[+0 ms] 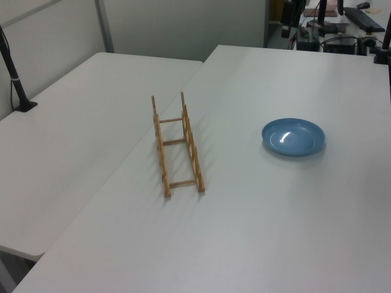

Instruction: Place plate in plate rack

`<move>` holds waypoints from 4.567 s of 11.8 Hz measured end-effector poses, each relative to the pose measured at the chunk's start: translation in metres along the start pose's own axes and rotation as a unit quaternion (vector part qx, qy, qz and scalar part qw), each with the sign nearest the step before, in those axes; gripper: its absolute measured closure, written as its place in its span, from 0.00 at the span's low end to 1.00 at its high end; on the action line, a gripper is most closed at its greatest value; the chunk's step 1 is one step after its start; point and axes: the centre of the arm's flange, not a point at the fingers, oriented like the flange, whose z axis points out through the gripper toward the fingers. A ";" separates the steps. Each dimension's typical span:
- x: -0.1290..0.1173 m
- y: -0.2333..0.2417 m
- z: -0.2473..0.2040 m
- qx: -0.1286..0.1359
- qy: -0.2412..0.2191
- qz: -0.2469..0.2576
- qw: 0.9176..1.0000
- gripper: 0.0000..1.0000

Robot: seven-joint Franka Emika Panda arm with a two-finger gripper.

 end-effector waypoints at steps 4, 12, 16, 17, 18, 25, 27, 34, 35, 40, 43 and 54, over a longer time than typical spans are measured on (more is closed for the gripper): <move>0.000 0.000 0.000 0.000 0.000 0.000 1.000 0.00; 0.000 0.001 0.000 0.000 0.000 0.000 1.000 0.00; 0.000 0.001 0.000 0.000 0.000 -0.038 0.999 0.00; 0.000 0.002 0.000 0.000 0.000 -0.063 0.998 0.00; 0.000 0.003 0.000 0.000 0.000 -0.086 0.996 0.00; -0.007 0.009 0.080 -0.024 -0.070 -0.143 0.987 0.00; -0.006 0.010 0.122 -0.026 -0.075 -0.147 0.986 0.00; -0.001 0.029 0.251 -0.039 -0.110 -0.152 0.981 0.00; 0.001 0.032 0.262 -0.039 -0.110 -0.151 0.982 0.02; 0.004 0.030 0.290 -0.039 -0.113 -0.141 0.983 0.17; 0.006 0.027 0.306 -0.047 -0.113 -0.130 0.984 0.59; 0.028 0.014 0.264 -0.061 -0.065 -0.129 0.988 0.93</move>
